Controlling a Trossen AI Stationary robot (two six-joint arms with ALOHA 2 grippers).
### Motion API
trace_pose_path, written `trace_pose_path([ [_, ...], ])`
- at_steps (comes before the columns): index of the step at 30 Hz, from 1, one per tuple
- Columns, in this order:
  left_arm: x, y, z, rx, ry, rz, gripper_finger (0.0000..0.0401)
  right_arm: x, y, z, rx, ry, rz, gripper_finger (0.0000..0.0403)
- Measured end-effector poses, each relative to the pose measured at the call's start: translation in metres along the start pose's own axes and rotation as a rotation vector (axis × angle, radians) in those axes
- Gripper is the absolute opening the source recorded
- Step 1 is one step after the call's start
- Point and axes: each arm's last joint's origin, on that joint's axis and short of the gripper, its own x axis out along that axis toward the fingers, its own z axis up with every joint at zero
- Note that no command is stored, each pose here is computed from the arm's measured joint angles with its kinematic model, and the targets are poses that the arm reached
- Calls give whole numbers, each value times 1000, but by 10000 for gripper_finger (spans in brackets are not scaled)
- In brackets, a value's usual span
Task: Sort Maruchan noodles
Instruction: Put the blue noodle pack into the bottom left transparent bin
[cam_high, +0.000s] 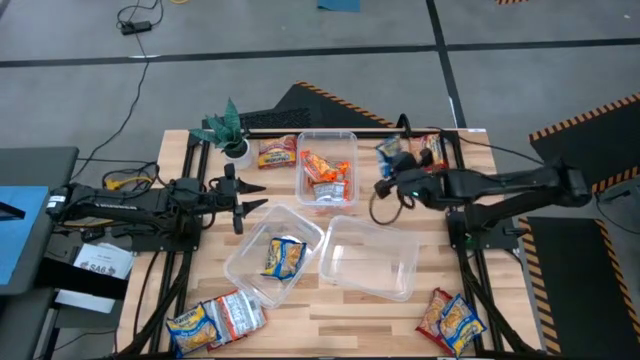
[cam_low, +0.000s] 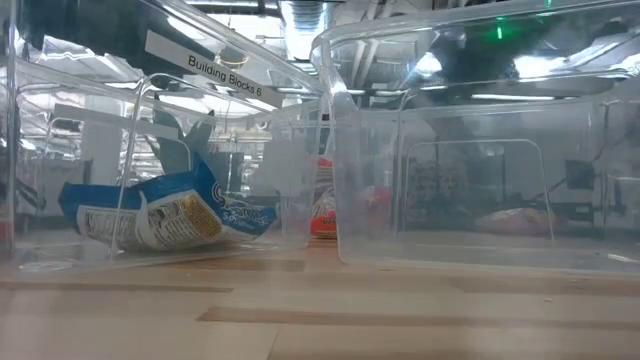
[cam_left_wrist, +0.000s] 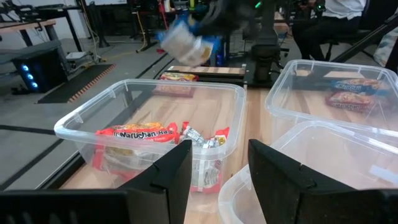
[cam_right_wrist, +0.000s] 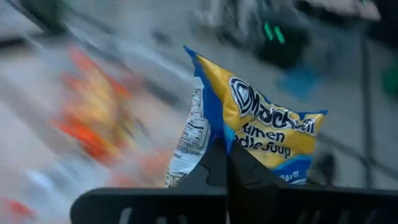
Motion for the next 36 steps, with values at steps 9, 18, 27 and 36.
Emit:
trace_pose_path([
  [9, 0, 0, 0, -1, -4, 1, 146, -19, 68, 28, -117, -429, 589, 5],
  [18, 0, 1, 1, 38, -6, 22, 146, -9, 126, 43, -207, -510, 1093, 6],
  [27, 0, 1, 0, 25, -2, 36, 146, 16, 174, 37, -335, -281, 1171, 13],
  [36, 0, 1, 0, 26, -2, 36, 146, 33, 183, 39, -236, -206, 1154, 66],
])
